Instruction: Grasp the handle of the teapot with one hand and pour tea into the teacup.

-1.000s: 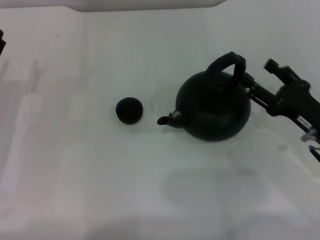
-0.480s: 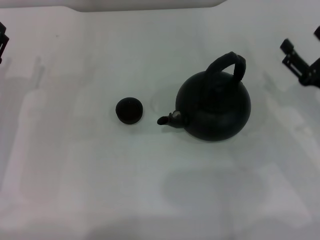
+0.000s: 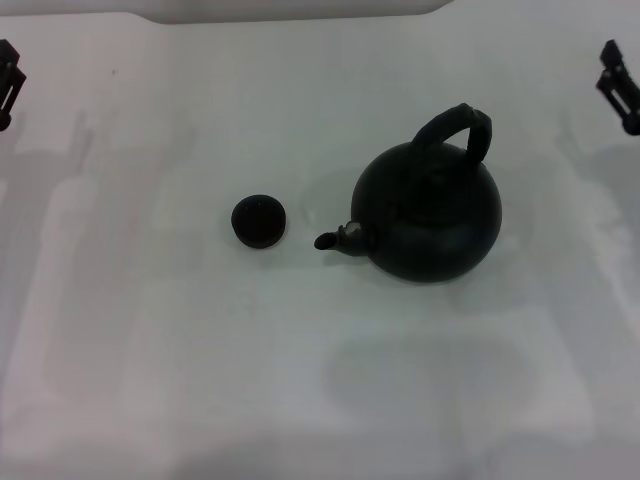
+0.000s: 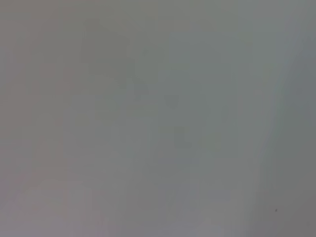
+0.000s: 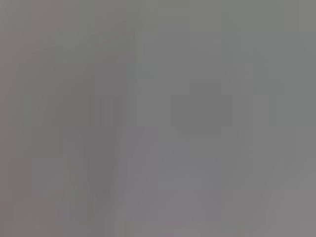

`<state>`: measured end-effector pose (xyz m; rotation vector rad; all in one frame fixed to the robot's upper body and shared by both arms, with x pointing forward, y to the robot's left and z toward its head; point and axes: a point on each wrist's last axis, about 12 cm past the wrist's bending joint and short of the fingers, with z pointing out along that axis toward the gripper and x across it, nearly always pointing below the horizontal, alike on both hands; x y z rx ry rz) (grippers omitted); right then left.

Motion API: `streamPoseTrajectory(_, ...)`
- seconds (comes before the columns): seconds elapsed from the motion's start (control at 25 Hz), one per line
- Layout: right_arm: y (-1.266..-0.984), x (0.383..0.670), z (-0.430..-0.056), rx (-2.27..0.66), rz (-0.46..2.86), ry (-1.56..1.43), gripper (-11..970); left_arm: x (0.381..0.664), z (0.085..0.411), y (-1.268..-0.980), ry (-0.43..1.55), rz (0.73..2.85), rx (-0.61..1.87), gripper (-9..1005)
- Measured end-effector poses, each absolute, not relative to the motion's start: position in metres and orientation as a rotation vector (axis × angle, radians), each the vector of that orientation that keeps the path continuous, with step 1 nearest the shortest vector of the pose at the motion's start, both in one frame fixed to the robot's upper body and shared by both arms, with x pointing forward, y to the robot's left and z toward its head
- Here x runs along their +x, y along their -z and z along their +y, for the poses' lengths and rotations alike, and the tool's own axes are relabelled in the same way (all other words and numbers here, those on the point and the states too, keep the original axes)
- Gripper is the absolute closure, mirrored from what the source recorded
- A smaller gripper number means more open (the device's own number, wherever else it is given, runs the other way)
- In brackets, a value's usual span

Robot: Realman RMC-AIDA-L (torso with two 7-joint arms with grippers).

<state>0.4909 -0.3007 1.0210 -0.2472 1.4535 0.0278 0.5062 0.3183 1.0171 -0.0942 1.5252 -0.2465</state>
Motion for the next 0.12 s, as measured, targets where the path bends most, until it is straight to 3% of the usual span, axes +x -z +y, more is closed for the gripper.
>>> streamPoseTrajectory(0.12,-1.0213,0.4913,-0.302,-0.186,1.457,-0.03,83,0.5061,0.3183,-1.0167,0.245,1.527,-0.095,195)
